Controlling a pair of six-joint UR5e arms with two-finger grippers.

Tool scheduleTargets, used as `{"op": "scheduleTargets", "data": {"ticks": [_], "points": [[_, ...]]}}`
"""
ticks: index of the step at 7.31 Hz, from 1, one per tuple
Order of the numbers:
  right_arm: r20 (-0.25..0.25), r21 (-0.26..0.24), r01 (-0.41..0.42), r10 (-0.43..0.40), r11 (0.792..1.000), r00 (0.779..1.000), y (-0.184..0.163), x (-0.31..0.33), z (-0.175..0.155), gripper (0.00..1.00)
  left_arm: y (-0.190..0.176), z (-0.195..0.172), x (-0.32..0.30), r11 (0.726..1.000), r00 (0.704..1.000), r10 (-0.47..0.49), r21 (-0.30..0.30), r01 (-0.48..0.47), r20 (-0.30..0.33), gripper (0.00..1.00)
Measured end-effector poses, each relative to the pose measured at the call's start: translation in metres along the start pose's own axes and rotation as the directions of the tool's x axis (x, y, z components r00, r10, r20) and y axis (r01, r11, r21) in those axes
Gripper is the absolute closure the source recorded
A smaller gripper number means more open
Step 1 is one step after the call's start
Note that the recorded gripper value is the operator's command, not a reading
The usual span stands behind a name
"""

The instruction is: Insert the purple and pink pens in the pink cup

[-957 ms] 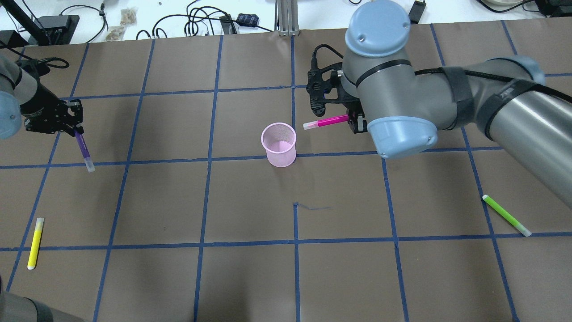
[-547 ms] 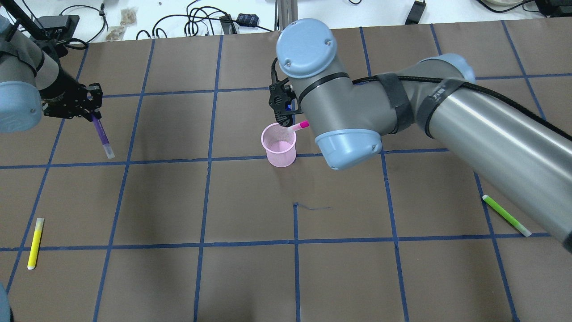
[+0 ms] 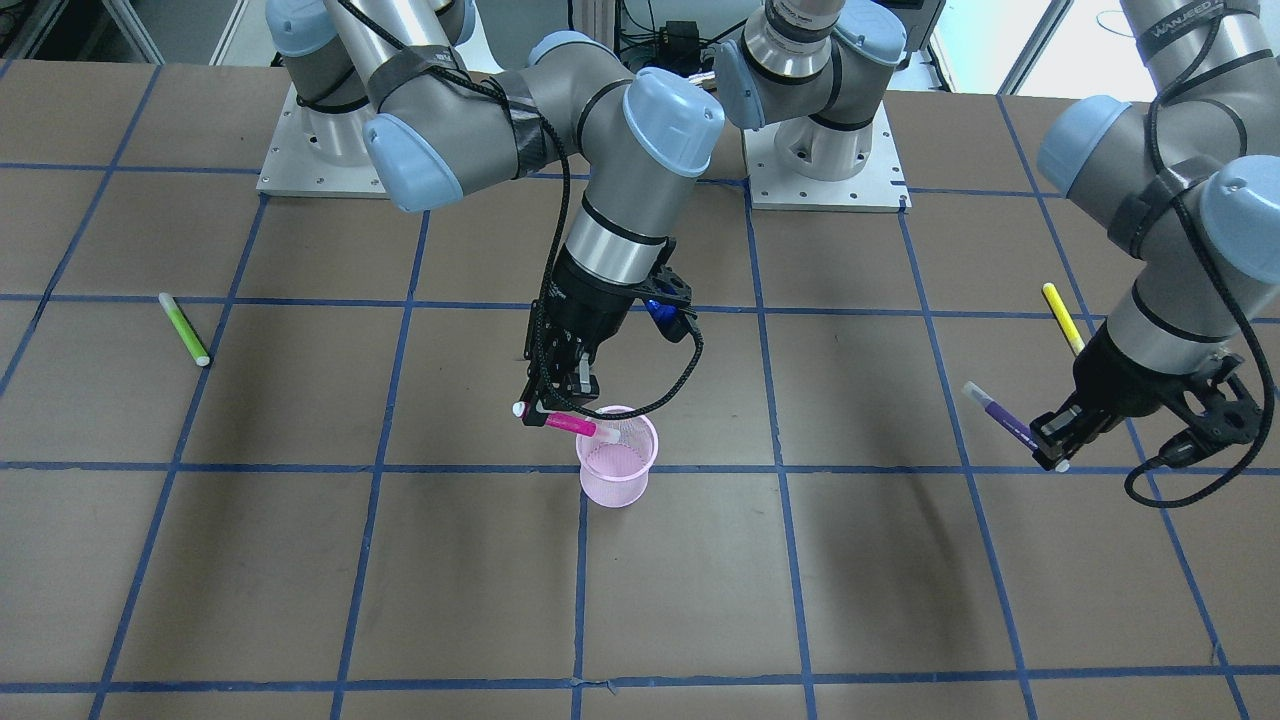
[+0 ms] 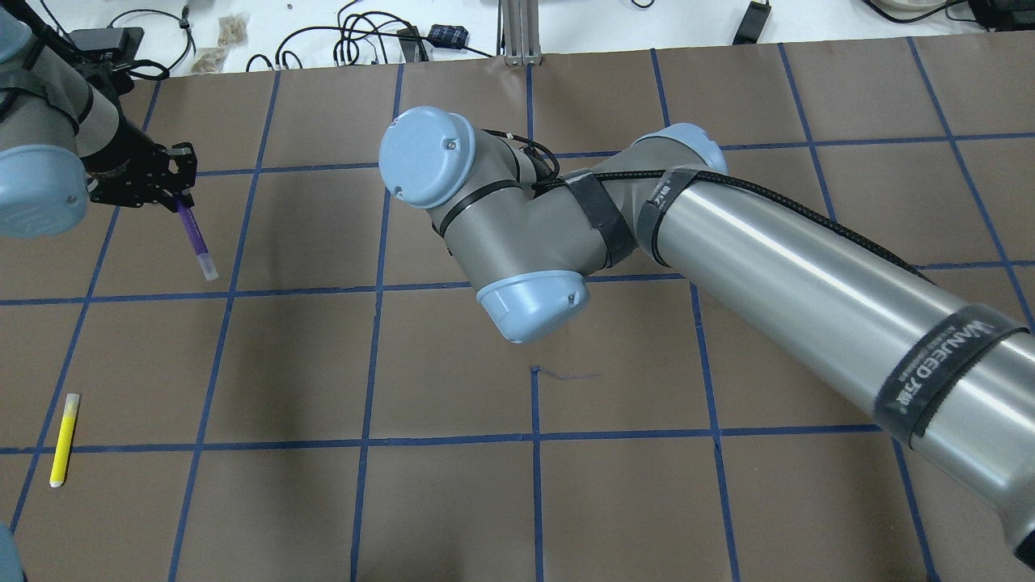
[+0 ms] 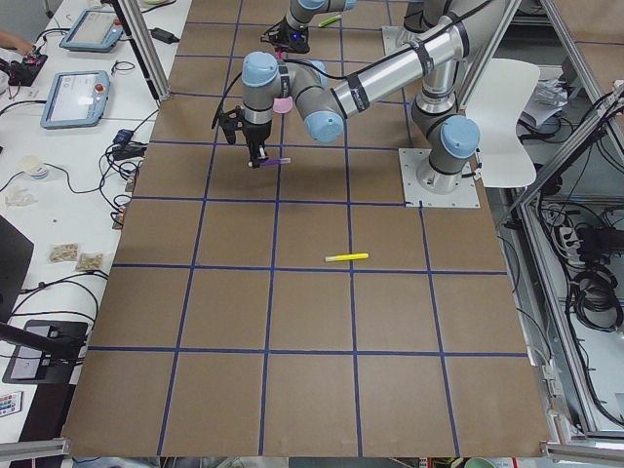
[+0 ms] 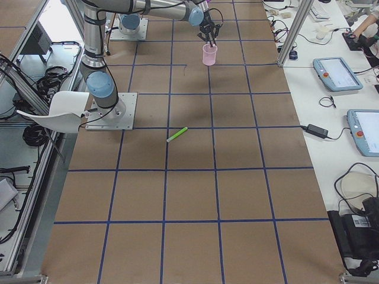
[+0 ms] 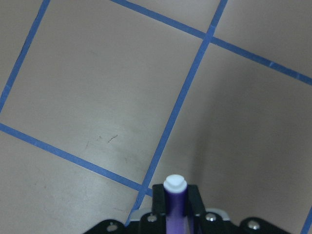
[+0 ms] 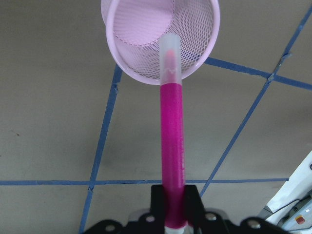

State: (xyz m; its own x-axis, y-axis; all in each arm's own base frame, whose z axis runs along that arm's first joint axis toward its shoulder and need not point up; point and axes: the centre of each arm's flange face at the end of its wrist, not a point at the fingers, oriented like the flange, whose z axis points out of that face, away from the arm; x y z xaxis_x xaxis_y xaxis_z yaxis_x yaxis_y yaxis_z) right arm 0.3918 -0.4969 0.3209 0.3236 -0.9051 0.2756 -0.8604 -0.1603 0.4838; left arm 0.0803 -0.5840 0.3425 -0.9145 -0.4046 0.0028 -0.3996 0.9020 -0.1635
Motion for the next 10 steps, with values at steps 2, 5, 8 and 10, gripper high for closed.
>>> {"op": "scheduleTargets", "data": {"ticks": [2,5,8,10], "points": [[0.002,-0.014,-0.003,0.003,1.000,1.000,-0.015,-0.002,0.007,0.90,0.000,0.001,0.000,1.000,1.000,0.000,-0.002,0.000,0.000,1.00],[0.004,-0.027,-0.010,0.010,1.000,1.000,-0.043,-0.010,0.015,0.40,-0.001,0.001,0.005,1.000,1.000,0.004,0.012,-0.004,-0.004,1.00],[0.000,-0.022,-0.012,0.012,1.000,1.000,-0.045,-0.009,0.015,0.09,0.001,-0.007,0.030,0.997,1.000,0.026,0.067,-0.025,-0.015,1.00],[-0.018,-0.007,-0.047,0.047,0.999,0.999,-0.027,-0.001,0.006,0.07,0.012,-0.023,0.061,0.994,0.999,0.024,0.107,-0.020,-0.032,1.00]]}}
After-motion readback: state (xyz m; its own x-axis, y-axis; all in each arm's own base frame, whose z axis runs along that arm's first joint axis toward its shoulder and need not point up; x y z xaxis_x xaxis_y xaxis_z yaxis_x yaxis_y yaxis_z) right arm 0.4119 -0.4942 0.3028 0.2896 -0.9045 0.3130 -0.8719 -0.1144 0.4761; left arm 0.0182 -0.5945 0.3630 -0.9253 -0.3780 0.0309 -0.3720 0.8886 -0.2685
